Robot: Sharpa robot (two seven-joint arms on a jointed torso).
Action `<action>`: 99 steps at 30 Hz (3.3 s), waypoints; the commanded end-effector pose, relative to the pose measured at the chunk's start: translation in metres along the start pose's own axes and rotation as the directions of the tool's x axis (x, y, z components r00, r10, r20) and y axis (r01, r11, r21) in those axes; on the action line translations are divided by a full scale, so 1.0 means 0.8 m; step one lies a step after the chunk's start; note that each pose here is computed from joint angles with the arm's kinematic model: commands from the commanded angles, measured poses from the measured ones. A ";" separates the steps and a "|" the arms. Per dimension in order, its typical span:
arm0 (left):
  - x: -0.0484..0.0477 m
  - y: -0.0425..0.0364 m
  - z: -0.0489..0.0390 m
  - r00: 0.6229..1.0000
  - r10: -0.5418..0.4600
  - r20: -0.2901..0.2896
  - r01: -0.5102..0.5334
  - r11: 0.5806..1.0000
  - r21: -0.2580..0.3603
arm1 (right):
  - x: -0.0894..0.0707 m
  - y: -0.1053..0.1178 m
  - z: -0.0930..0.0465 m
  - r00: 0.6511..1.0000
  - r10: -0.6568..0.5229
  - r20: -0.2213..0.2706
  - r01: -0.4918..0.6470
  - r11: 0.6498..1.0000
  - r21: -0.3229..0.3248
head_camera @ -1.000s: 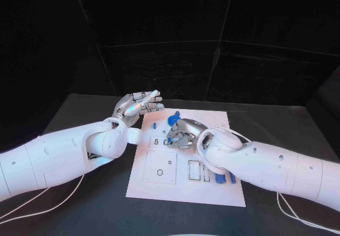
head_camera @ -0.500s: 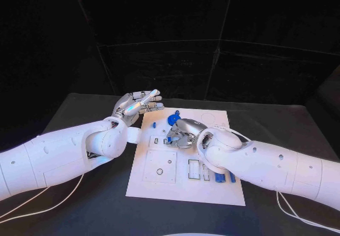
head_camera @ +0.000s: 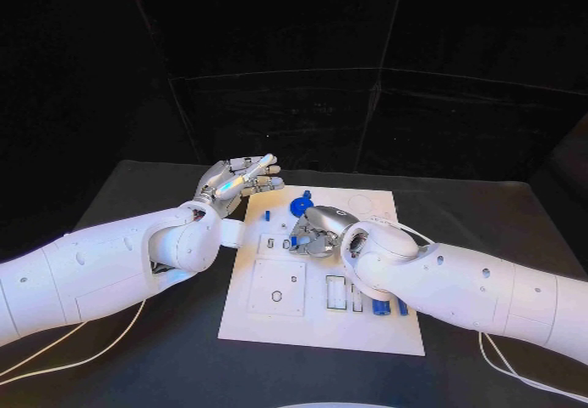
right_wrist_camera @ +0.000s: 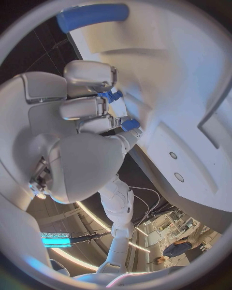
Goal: Assemble the parts on the task board
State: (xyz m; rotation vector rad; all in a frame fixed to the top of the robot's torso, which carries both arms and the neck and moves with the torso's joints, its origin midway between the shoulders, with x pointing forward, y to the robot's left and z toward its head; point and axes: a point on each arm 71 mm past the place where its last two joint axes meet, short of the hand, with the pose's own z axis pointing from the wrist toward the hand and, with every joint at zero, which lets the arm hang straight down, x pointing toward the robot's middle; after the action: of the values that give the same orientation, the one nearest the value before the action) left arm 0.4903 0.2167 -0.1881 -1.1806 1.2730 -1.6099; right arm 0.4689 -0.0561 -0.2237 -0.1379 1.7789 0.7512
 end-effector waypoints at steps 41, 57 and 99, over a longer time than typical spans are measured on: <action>-0.005 0.0007 0.000 0.996 0.067 -0.055 -0.069 0.997 -0.027 | -0.029 0.009 -0.047 0.975 0.172 0.143 -0.139 0.966 -0.218; -0.016 0.0026 0.002 0.724 0.558 -0.406 -0.685 0.652 -0.327 | -0.155 -0.092 -0.102 0.925 0.310 0.218 -0.293 0.950 -0.107; 0.075 0.0468 0.073 0.191 0.686 -0.702 -0.974 0.046 -0.221 | -0.171 -0.114 -0.078 0.943 0.239 0.232 -0.253 0.967 0.031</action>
State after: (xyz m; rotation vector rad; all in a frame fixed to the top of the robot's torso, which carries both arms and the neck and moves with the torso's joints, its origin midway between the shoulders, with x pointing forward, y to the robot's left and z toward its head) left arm 0.5293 0.1357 -0.2074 -0.0771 2.3280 -0.3834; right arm 0.5067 -0.2012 -0.1309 0.2359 1.6128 0.8668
